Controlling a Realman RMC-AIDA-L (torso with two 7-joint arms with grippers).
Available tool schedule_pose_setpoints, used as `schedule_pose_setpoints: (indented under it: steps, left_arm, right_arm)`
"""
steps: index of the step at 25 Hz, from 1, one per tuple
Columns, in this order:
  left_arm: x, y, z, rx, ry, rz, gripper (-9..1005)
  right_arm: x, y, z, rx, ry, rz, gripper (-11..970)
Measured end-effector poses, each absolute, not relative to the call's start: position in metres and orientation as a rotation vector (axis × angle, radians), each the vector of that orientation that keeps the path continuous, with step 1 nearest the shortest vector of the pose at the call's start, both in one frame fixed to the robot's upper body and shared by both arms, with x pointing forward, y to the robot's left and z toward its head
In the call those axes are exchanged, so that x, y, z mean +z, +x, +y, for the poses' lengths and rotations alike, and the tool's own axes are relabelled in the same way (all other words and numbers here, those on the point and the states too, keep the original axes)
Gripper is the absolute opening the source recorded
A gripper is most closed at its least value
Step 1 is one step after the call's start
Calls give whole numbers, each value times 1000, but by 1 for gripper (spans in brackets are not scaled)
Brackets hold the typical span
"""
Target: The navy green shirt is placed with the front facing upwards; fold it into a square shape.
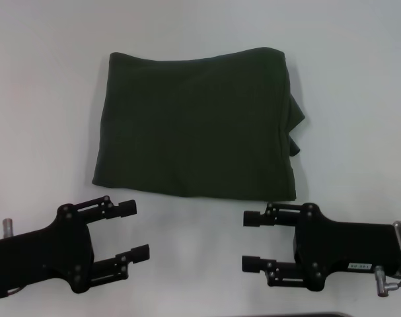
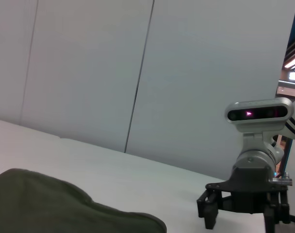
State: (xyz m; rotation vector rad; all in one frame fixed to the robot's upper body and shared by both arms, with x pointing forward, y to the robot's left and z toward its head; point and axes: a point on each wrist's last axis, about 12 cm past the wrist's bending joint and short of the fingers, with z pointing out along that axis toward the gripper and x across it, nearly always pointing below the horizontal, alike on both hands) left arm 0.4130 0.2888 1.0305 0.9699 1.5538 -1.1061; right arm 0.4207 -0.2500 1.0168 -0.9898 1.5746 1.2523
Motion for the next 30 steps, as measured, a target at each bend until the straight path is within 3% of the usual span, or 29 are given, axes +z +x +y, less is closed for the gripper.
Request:
schedule_pose_setpoints:
  steps: [30]
  left_arm:
    - [1029, 413, 298, -1119, 954, 1621, 692]
  right_arm:
    - [1014, 417, -246, 1278, -1008, 1578, 703]
